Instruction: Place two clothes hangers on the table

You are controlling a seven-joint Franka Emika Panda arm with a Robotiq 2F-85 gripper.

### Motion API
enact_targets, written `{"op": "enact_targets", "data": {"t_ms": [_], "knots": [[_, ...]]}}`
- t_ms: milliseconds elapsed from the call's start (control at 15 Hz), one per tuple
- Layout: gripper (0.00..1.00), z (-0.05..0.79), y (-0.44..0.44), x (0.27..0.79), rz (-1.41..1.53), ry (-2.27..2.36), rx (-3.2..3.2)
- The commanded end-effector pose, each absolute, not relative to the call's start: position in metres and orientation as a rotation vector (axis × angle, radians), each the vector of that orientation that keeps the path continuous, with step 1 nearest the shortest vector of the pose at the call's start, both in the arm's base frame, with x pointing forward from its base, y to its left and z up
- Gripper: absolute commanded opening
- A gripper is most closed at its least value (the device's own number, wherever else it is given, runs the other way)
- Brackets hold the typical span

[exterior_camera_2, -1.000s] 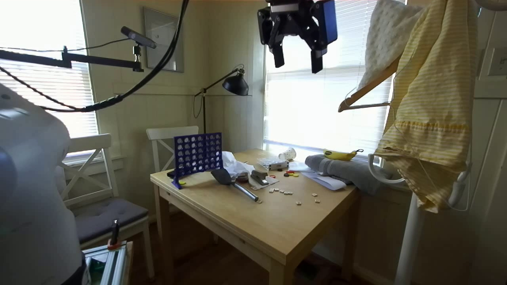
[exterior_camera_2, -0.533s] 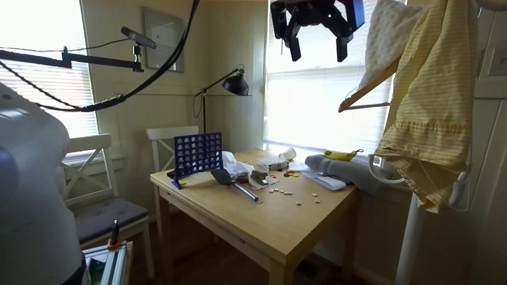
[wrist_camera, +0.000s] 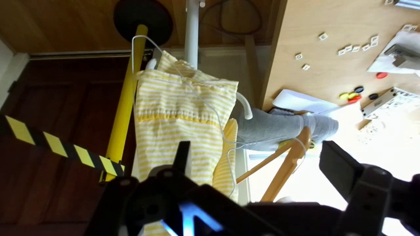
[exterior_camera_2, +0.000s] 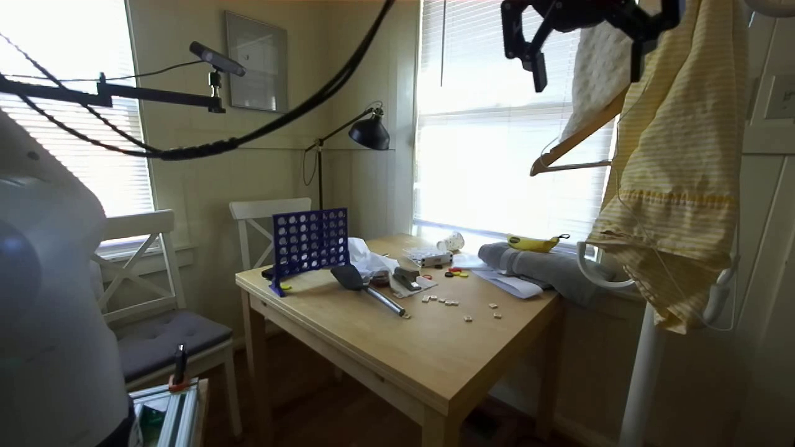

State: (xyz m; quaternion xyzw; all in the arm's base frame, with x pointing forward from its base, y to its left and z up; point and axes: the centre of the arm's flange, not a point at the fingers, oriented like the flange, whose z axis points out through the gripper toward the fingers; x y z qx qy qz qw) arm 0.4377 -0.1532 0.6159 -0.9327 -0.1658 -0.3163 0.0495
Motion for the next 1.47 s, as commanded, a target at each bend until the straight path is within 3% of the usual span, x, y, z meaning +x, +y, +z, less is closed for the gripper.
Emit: {"op": "enact_targets", "data": {"t_ms": [0,67,133,533,1400], "knots": [[1.00,0.620,-0.162,0.499,-1.031,-0.444,-2.837],[1.00,0.618,-0.161,0.511,-1.014,-0.410,-2.842],[1.00,0.613,-0.155,0.473,-1.008,-0.444,-2.845],[1.00,0.612,-0.155,0.478,-1.001,-0.438,-2.859],[1.00,0.568,-0.131,0.557,-1.060,-0.480,-2.706]]}}
